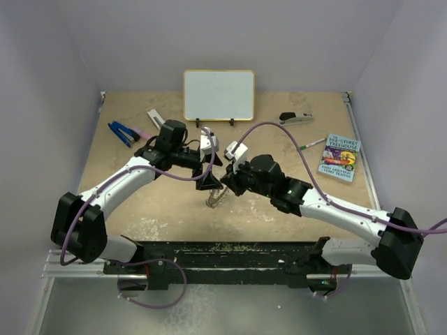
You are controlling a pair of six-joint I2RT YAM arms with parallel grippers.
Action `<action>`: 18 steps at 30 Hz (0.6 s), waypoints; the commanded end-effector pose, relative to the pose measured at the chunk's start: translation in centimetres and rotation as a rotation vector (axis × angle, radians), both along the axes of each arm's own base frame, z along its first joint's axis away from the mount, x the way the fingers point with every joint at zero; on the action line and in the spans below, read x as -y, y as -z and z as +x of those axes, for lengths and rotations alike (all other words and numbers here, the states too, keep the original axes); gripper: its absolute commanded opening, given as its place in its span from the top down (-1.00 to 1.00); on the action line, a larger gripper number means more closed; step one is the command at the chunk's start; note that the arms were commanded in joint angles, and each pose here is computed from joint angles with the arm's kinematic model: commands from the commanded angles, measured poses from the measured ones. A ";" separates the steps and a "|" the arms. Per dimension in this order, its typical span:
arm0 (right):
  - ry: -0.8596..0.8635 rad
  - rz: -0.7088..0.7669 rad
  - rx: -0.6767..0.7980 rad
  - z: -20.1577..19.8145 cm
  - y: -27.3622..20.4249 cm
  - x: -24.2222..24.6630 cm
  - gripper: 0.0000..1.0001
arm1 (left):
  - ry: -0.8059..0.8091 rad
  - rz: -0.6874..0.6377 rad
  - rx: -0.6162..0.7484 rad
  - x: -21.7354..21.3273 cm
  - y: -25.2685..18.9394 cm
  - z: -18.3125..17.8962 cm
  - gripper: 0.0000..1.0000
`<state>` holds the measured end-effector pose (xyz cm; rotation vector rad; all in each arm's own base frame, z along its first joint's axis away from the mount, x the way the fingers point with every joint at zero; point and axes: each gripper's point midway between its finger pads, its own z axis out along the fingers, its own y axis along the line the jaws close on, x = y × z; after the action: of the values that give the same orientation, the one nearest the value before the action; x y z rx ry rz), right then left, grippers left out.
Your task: Put the keys on the keyring
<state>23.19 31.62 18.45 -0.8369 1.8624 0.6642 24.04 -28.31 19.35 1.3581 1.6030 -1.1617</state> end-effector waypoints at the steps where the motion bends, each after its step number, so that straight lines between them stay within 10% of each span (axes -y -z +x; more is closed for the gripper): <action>1: 0.035 0.128 0.061 0.2 -5.7 -0.3 1.00 | 0.031 -0.041 0.077 1.3 -2.9 0.1 -0.97; 18: 0.001 0.178 0.045 -1.7 -7.4 -0.3 1.00 | 0.106 -0.020 0.104 1.9 -2.2 -2.1 -0.91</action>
<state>21.42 31.13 20.50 -0.7858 1.8658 0.7112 22.00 -30.15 19.78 1.4408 1.5562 -1.1844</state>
